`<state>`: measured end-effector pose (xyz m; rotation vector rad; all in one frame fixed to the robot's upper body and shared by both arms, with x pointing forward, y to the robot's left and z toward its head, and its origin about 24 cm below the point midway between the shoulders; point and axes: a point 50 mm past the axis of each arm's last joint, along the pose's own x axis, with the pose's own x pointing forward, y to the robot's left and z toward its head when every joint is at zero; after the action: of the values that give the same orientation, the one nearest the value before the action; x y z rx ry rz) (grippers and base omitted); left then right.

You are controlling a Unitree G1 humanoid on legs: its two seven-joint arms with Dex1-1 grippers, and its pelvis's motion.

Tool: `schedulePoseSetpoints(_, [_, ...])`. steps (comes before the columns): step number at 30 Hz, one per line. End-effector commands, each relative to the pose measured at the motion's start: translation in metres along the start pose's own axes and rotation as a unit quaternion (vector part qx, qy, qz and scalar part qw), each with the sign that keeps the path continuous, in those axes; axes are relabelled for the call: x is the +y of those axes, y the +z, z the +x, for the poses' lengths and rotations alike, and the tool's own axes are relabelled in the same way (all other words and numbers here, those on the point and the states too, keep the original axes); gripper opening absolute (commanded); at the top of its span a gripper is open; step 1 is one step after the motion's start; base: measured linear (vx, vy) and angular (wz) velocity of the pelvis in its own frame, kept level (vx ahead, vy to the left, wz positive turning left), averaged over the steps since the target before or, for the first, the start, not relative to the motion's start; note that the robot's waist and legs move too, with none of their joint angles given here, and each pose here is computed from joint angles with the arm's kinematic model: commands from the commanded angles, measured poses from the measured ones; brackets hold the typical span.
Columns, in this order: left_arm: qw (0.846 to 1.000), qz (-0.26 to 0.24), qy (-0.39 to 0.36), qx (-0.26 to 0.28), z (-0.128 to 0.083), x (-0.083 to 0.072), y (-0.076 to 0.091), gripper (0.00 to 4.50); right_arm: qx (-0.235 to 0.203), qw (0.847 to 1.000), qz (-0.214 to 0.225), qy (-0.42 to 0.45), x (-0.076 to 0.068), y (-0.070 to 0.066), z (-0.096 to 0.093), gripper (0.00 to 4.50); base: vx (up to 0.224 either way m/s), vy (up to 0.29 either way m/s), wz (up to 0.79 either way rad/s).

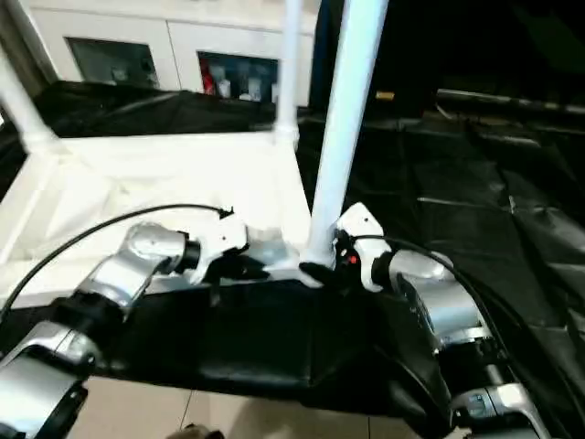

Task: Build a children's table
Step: Rotate leg to tighten

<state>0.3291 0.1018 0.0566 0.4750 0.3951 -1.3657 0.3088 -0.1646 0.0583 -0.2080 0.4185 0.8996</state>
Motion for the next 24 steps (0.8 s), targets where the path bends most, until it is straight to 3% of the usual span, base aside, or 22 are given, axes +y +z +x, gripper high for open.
schedulePoseSetpoints(1, [0.999,0.018,-0.031,-0.027,0.0049,-0.0062,0.0099,0.0,-0.001,1.0,-0.005,0.012,0.0009,0.0055,-0.0018,4.06,0.0,0.0,0.0])
schedulePoseSetpoints(3, [0.999,0.017,-0.031,-0.025,0.0045,-0.0068,0.0088,0.0,0.003,1.0,-0.005,0.015,0.0012,0.0049,-0.0018,4.06,0.0,0.0,0.0])
schedulePoseSetpoints(15, [0.999,0.01,-0.038,-0.024,0.0021,-0.0101,0.007,0.0,0.011,0.999,0.001,0.034,0.0045,0.0028,-0.003,2.94,0.0,0.0,0.0])
schedulePoseSetpoints(20, [0.999,0.007,-0.044,-0.02,0.0017,-0.0111,0.006,0.0,0.01,0.999,0.005,0.036,0.0066,0.0013,-0.002,2.78,0.0,0.0,0.0])
schedulePoseSetpoints(24, [1.0,-0.003,-0.02,-0.018,0.0054,-0.0085,0.0065,0.0,-0.002,0.999,0.043,0.003,0.0059,-0.0024,0.0029,2.77,0.0,0.0,0.0])
